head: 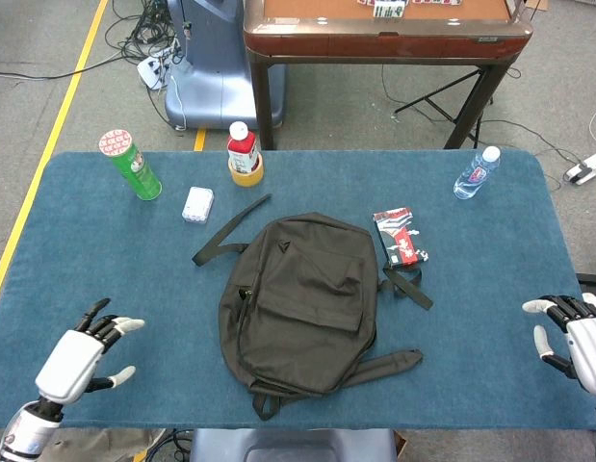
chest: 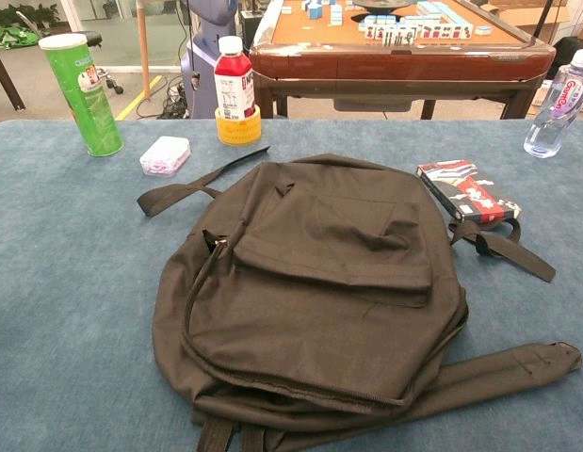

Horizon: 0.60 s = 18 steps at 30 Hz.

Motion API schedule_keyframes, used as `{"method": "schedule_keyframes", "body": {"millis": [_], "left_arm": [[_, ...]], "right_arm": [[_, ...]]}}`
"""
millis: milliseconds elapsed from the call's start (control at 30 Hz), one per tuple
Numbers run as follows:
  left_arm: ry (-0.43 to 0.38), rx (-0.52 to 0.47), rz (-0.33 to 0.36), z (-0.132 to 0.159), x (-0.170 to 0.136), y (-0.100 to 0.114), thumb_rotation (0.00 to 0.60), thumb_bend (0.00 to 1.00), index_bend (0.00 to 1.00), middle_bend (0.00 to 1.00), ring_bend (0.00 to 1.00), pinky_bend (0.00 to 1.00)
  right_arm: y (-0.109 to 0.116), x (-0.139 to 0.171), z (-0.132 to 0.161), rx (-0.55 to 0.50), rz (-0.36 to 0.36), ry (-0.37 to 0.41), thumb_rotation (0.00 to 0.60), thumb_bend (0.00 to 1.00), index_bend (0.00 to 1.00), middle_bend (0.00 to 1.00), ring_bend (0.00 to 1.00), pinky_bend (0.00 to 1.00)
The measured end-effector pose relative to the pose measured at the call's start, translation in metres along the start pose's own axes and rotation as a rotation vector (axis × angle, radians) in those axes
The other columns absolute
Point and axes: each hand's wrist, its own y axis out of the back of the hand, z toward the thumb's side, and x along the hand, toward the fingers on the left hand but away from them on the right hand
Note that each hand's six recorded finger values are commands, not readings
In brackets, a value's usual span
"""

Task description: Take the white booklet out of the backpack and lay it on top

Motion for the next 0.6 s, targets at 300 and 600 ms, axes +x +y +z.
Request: {"method": "schedule_keyframes", "body": {"millis": [300,600], "left_arm": [[-0.214,0.022,-0.173,0.042,0.039,-0.042,0.600,0.20,0.26,0.29,0.26,0.05],[-0.327,0.020,-0.263,0.087,0.071,-0.082,0.600,0.20,0.26,0.29,0.26,0.05]], "right_arm": [[-0.001,-0.003,0.000,0.002,0.006,-0.012,0.600,0.51,0.38,0.36,0.30,0.39],[-0.002,-0.004,-0.003,-0.005,0.005,-0.024,0.600,0.51,0.37,0.36,0.30,0.39]]}}
